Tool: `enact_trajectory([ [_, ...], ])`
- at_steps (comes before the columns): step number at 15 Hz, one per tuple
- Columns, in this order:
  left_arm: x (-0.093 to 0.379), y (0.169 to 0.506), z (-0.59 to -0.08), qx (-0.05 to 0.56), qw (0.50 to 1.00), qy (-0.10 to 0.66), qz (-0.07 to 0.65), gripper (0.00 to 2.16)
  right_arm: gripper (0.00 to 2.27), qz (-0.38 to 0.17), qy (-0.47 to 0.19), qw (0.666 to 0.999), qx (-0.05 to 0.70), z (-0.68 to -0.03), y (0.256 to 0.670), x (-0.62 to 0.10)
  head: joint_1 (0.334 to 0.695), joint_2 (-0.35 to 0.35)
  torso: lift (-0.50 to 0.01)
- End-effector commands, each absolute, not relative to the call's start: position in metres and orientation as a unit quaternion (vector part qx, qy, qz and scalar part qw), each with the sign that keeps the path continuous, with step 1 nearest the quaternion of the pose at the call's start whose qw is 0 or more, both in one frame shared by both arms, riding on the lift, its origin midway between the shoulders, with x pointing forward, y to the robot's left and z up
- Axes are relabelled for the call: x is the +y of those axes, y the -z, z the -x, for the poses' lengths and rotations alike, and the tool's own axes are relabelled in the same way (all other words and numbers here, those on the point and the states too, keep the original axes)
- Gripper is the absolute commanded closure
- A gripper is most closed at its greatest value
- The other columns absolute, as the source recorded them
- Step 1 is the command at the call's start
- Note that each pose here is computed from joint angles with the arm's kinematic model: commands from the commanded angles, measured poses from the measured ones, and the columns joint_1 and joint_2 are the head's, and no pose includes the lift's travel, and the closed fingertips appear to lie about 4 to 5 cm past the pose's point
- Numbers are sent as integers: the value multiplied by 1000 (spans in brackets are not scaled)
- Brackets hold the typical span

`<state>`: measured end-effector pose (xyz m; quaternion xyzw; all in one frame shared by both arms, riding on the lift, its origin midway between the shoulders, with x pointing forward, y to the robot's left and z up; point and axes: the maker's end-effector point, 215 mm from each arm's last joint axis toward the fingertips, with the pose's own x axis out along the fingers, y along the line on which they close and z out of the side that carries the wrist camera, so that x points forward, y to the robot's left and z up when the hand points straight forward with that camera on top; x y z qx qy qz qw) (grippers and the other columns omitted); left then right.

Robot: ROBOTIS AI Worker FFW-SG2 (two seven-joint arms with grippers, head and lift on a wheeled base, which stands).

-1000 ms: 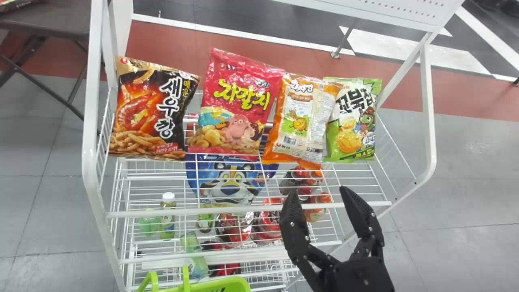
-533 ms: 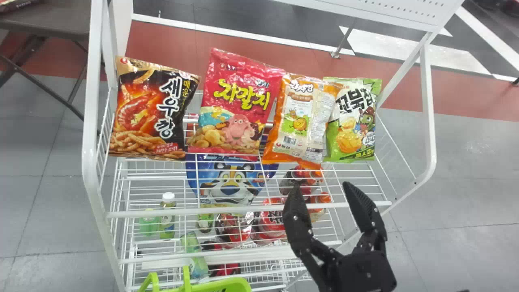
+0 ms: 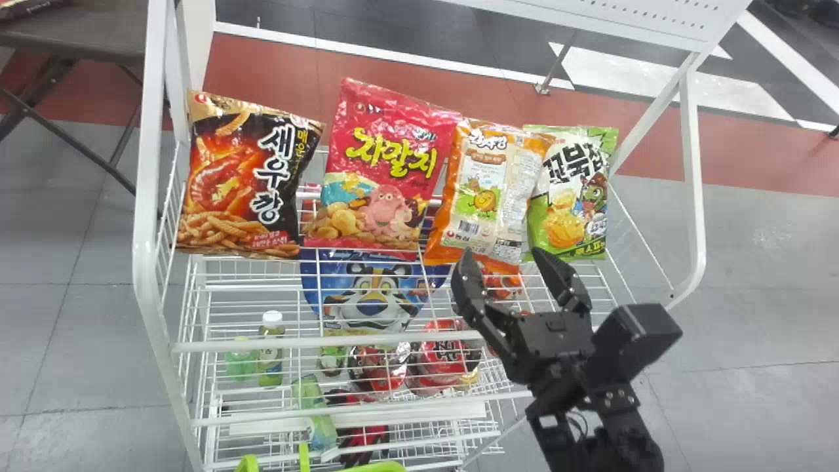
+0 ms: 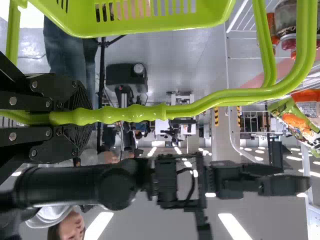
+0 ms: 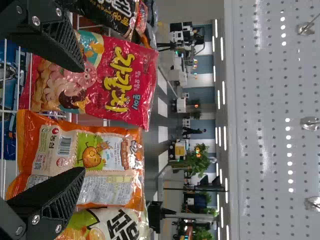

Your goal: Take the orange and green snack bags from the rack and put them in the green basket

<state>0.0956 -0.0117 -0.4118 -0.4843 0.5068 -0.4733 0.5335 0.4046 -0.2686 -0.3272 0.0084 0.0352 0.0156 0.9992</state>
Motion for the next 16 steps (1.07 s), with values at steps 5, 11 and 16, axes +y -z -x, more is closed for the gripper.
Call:
enact_trajectory([
  [5,-13,415,-98,509,532,473,484,2125,113,0,15,998,59,-443,343,-306,695,-350,0],
  [11,-11,416,-98,509,527,475,488,2125,110,1,22,997,68,-486,351,-321,695,-350,0],
  [16,-5,420,-98,508,524,468,498,2125,110,-9,26,996,85,-525,364,-328,695,-350,0],
])
